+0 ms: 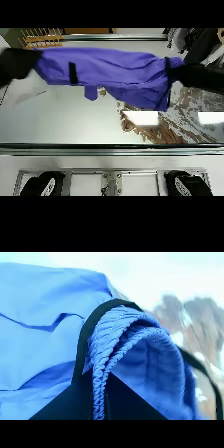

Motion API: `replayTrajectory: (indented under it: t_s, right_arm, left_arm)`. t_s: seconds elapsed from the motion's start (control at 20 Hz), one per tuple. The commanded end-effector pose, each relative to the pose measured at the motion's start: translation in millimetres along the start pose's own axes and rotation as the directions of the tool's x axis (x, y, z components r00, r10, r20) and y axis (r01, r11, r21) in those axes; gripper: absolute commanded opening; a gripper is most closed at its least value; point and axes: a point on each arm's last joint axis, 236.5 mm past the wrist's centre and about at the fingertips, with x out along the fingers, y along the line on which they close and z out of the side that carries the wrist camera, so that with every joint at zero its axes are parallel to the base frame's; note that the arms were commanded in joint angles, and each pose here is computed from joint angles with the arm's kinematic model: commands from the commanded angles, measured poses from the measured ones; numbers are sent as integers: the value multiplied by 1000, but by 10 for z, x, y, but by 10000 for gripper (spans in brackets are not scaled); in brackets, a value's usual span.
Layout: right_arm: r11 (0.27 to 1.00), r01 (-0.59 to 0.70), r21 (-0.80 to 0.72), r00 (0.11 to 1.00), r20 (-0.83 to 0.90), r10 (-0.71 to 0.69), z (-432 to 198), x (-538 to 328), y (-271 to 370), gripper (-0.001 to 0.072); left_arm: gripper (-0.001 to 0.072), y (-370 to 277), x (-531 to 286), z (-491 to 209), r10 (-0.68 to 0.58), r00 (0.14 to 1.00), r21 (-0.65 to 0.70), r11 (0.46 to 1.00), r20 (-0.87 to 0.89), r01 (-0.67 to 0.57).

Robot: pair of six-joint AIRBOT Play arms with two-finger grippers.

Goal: Fold the clothes and pants, and hang the long-sleeved shirts on hangers.

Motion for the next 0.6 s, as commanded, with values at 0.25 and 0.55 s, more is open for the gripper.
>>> replayTrajectory:
  t_s: [0.25, 0.55]
  right_arm:
    - [961, -25, 274, 999, -35, 36, -479, -1076, 741, 15]
    - [860, 168, 481, 928, -372, 27, -887, -398, 218, 15]
  left_arm:
    - [6, -926, -977, 491, -116, 969, 91, 991, 220, 99]
    - [6, 532, 601, -236, 47, 987, -188, 979, -152, -75]
